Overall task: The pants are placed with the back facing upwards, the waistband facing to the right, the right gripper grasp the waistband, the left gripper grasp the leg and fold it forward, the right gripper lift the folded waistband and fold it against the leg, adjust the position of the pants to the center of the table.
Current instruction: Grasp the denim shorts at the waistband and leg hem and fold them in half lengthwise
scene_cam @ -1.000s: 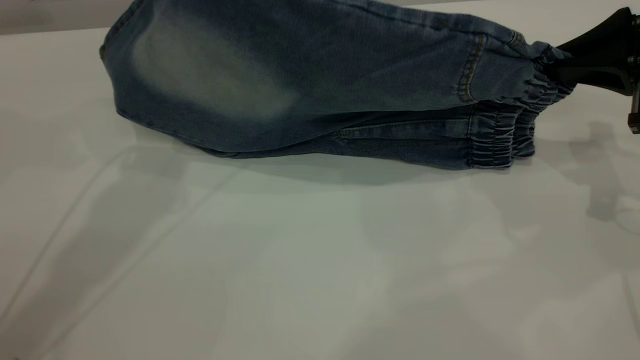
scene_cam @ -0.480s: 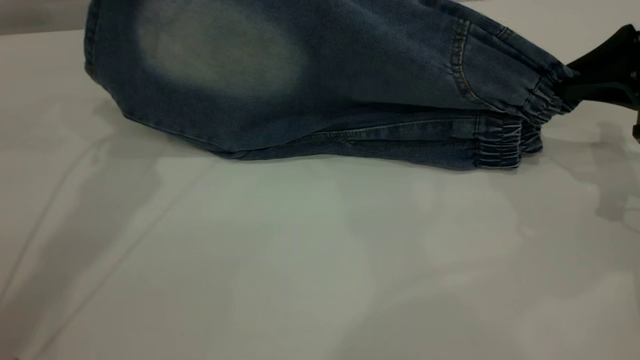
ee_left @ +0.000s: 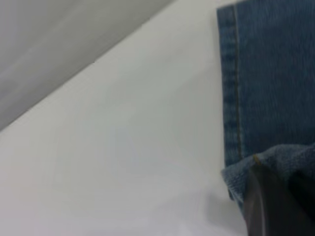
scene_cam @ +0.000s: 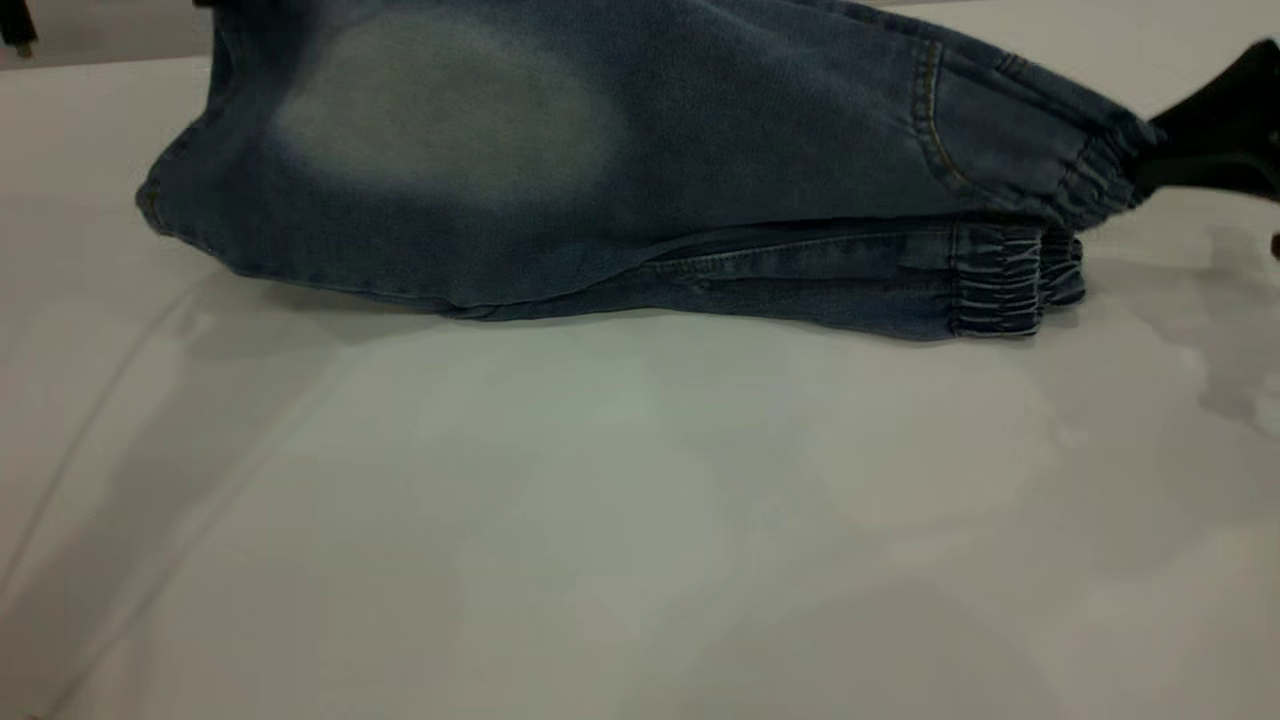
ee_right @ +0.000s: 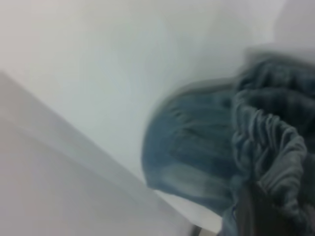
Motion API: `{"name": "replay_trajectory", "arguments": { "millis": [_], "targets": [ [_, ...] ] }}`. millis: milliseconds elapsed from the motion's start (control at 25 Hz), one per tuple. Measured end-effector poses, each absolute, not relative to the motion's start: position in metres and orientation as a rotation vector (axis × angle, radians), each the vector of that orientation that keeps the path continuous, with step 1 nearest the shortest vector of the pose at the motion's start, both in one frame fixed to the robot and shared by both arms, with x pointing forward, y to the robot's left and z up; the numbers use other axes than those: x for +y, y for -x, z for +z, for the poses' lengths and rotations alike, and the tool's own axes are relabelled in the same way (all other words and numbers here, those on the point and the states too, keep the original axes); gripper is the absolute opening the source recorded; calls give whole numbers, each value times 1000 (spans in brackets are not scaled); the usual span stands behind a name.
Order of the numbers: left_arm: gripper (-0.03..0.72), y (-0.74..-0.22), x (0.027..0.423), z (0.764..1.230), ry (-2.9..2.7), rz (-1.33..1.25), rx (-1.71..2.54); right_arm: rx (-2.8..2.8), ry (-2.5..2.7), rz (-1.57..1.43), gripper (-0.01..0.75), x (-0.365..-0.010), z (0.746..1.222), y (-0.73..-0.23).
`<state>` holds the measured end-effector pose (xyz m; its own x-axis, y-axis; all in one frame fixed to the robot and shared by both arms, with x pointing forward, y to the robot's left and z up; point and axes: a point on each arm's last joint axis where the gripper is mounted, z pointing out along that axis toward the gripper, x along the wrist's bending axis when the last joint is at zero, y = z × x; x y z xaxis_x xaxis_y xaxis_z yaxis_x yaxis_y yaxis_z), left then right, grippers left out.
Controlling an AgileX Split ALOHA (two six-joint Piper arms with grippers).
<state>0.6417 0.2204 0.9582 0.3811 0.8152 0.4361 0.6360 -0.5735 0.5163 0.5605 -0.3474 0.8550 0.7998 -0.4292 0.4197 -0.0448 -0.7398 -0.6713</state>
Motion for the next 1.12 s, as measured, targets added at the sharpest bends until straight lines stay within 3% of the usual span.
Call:
{"name": "replay_trajectory", "arguments": {
  "millis": [1120],
  "targets": [
    [69,-648,213,949,-2379,983,1148,189,2389,-884,121,-356,863,-577]
  ]
}}
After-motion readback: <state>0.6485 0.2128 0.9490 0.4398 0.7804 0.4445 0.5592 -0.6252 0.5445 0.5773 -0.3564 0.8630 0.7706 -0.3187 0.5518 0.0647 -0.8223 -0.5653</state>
